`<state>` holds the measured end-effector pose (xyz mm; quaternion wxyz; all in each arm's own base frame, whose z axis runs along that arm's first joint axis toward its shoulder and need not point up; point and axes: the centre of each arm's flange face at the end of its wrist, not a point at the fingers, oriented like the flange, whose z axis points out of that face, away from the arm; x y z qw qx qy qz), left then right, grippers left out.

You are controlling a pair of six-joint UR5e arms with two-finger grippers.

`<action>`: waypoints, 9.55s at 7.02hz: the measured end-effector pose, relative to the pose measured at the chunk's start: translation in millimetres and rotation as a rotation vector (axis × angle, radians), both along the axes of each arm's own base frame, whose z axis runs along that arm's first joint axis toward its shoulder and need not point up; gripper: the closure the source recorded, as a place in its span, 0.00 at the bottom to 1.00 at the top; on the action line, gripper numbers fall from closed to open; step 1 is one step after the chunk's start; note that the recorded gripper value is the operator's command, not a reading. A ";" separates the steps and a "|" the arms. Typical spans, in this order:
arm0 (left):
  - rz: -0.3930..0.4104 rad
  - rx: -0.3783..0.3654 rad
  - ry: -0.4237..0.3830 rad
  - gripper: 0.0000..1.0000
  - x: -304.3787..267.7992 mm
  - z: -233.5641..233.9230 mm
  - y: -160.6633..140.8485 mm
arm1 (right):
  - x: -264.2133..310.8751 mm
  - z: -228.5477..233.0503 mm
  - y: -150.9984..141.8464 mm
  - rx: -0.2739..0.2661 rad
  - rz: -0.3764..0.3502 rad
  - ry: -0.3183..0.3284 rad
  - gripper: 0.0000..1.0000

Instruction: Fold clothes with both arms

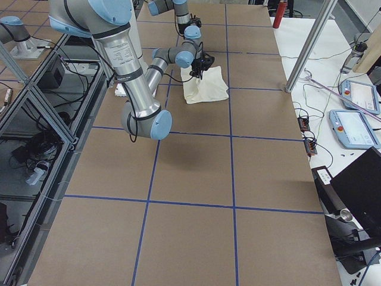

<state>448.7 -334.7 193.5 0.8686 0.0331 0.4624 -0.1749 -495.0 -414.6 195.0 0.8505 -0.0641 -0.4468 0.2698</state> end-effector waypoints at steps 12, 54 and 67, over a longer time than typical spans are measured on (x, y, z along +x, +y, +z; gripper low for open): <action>-0.012 0.185 -0.072 0.00 -17.4 79.0 -191.0 | -2.3 2.0 -176.9 -0.010 -0.042 -0.047 0.00; 0.462 0.321 -0.287 0.00 -512.8 453.2 -130.2 | 551.5 426.4 -11.3 0.372 -0.544 0.144 0.00; 0.341 0.197 -0.248 0.00 -510.9 450.2 -133.9 | 576.7 441.1 -22.3 0.311 -0.459 0.141 0.00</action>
